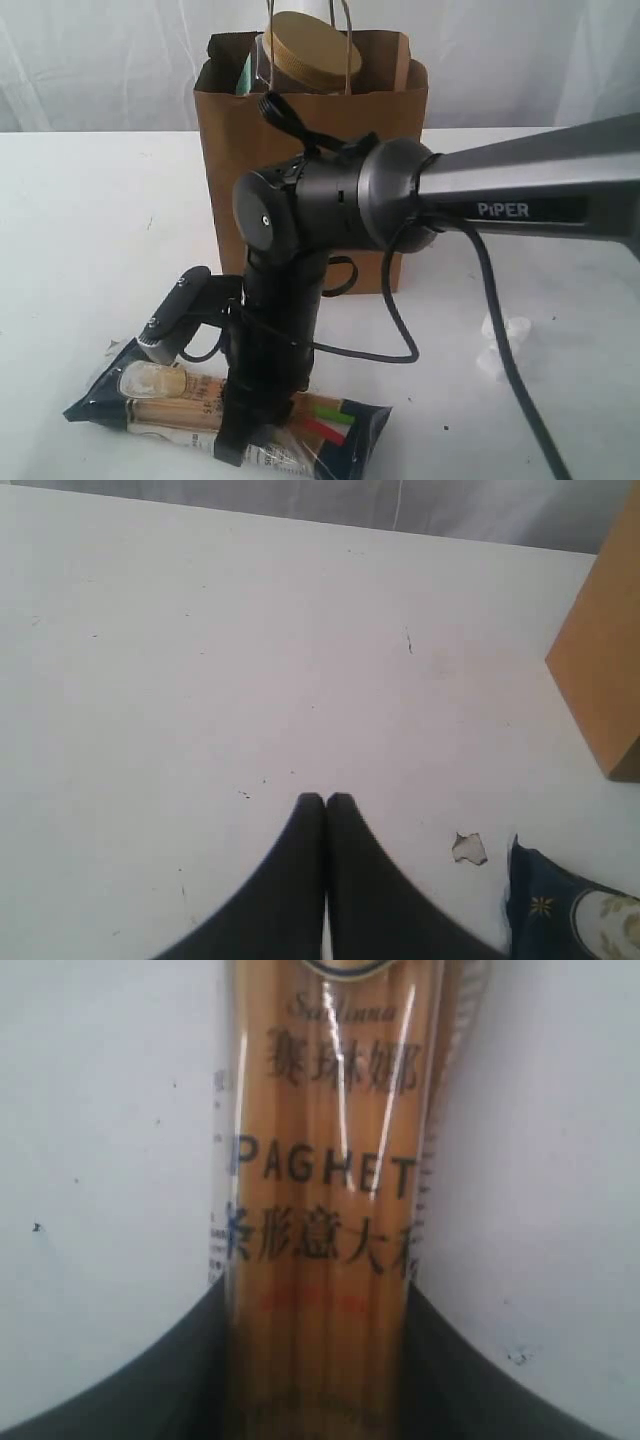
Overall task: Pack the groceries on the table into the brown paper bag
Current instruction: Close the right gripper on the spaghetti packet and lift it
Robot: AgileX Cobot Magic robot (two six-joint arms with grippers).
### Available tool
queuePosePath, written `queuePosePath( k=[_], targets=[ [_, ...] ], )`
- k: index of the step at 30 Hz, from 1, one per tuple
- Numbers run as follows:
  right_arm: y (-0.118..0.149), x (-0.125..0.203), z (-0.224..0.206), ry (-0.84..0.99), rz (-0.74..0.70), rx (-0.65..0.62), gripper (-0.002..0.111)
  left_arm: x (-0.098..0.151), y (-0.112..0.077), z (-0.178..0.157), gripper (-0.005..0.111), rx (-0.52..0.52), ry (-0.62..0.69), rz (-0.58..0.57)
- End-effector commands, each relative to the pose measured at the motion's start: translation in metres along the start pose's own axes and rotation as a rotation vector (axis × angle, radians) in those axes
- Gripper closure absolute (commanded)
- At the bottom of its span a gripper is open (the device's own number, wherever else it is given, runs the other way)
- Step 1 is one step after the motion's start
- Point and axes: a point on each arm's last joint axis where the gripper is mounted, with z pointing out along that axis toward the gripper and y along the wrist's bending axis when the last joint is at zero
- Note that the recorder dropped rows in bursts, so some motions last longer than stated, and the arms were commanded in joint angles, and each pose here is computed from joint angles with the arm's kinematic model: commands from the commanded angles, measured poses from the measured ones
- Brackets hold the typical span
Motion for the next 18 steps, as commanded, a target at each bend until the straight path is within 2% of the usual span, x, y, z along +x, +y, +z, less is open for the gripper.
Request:
queuePosePath(
  k=[1,4,6,10,18],
  targets=[
    [-0.001,-0.001,0.000,-0.017,-0.006,-0.011,0.103,0.001,0.000,-0.001,0.107,0.003,0.000,0.004],
    [-0.002,-0.001,0.007,-0.006,-0.030,-0.017,0.085,0.001,0.000,-0.001,0.107,0.003,0.000,0.004],
    [-0.005,-0.003,0.016,-0.014,-0.017,-0.014,0.059,0.001,0.000,-0.001,0.107,0.003,0.000,0.004],
    [-0.009,-0.014,0.015,-0.129,-0.007,0.044,0.038,0.001,0.000,-0.001,0.107,0.002,0.001,0.004],
    [0.009,-0.025,0.027,-0.151,-0.055,0.048,0.036,0.001,0.000,-0.001,0.107,0.002,0.001,0.004]
  ],
)
